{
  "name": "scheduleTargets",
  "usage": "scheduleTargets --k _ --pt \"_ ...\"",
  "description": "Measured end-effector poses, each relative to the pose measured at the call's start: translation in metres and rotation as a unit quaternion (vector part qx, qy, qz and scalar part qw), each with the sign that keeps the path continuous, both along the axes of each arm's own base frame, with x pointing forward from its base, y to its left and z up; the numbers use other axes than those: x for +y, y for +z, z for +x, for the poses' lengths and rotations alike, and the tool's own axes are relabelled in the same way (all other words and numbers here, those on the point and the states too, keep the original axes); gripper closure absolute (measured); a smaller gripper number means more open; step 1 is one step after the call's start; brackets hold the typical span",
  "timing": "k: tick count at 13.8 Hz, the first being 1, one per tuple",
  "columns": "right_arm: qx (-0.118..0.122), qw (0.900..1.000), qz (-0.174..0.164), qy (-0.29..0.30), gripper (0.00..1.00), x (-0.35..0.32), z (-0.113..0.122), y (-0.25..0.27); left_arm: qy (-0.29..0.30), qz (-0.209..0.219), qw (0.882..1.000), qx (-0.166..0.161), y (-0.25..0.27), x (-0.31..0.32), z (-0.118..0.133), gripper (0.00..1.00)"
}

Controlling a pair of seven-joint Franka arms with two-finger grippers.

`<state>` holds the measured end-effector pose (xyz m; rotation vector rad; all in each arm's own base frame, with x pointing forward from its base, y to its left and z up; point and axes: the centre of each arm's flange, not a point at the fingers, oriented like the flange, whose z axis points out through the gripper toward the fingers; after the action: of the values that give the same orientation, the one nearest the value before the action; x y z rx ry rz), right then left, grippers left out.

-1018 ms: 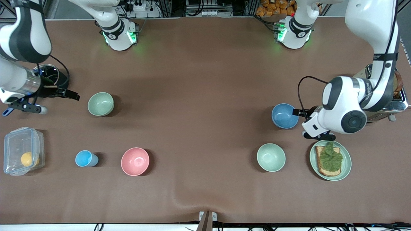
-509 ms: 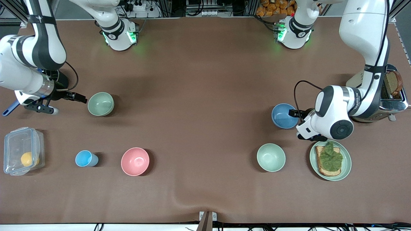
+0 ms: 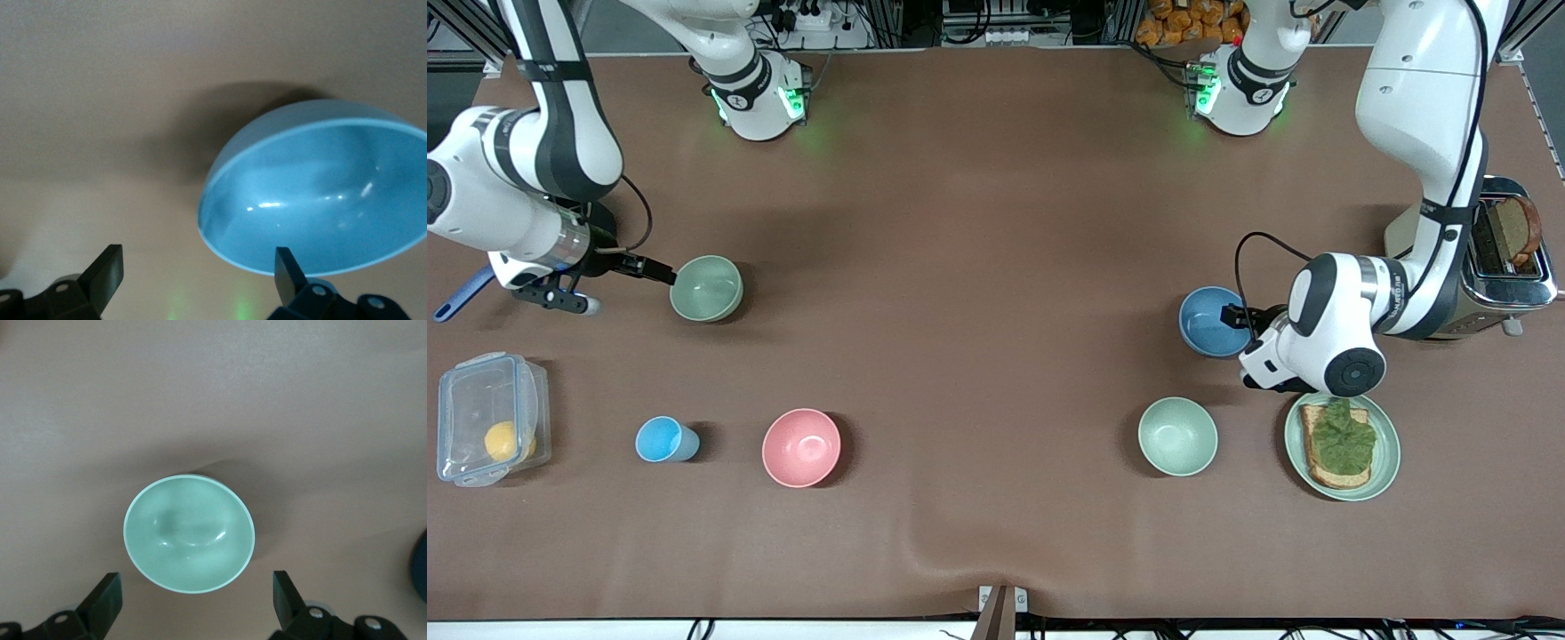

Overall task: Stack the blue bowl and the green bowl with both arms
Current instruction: 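Grasp the green bowl and blue bowl rims with the right and left grippers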

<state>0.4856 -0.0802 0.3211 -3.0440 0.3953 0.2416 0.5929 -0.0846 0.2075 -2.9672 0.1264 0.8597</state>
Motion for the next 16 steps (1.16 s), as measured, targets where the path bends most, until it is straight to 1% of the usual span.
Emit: scheduleTargets --k 1,2,3,4,6,7,8,9,10,11,12,13,14,15,16 --pt "0.001 1.0 0.0 -0.001 0.04 0.0 -0.002 -0.007 0.005 0.003 1.0 -0.002 -0.003 0.0 0.0 0.0" --pt "0.003 1.0 0.0 -0.001 0.04 -0.003 -0.003 -0.013 0.009 0.005 1.0 -0.004 -0.007 -0.001 0.001 0.0" --pt "0.004 1.0 0.002 0.002 0.1 -0.007 -0.004 -0.018 0.015 0.009 1.0 -0.006 -0.011 -0.002 0.001 0.0" --pt "0.003 1.0 0.003 0.006 0.1 -0.014 -0.005 -0.022 0.022 0.012 1.0 -0.011 -0.016 -0.003 0.002 0.0" --pt "0.001 1.0 0.005 0.007 0.13 -0.029 -0.008 -0.031 0.033 0.018 0.999 -0.019 -0.028 -0.006 0.004 0.0" --pt "-0.002 1.0 0.006 0.007 0.13 -0.034 -0.009 -0.035 0.036 0.019 0.999 -0.026 -0.032 -0.007 0.006 0.0" --pt "-0.003 1.0 0.006 0.005 0.19 -0.036 -0.009 -0.042 0.039 0.019 0.998 -0.035 -0.036 -0.009 0.008 0.0" --pt "-0.008 1.0 0.006 0.003 0.19 -0.035 -0.01 -0.05 0.044 0.021 0.998 -0.044 -0.038 -0.012 0.009 0.0" --pt "-0.017 1.0 0.005 -0.001 0.2 -0.034 -0.012 -0.06 0.051 0.025 0.997 -0.05 -0.039 -0.015 0.01 0.04" --pt "-0.024 1.0 0.003 -0.002 0.21 -0.032 -0.017 -0.072 0.055 0.028 0.997 -0.052 -0.038 -0.017 0.011 0.13" --pt "-0.025 1.0 0.002 -0.002 0.22 -0.03 -0.021 -0.082 0.055 0.028 0.997 -0.053 -0.038 -0.019 0.011 0.26" --pt "-0.025 1.0 0.001 -0.002 0.23 -0.029 -0.025 -0.09 0.055 0.028 0.997 -0.055 -0.036 -0.02 0.012 0.36" --pt "-0.029 1.0 -0.001 -0.001 0.26 -0.029 -0.026 -0.096 0.055 0.027 0.996 -0.059 -0.033 -0.02 0.015 0.48" --pt "-0.035 0.999 -0.003 0.003 0.27 -0.029 -0.028 -0.102 0.056 0.026 0.996 -0.065 -0.025 -0.02 0.018 0.59" --pt "-0.039 0.999 -0.004 0.009 0.35 -0.029 -0.03 -0.107 0.058 0.025 0.995 -0.073 -0.014 -0.021 0.022 0.68"
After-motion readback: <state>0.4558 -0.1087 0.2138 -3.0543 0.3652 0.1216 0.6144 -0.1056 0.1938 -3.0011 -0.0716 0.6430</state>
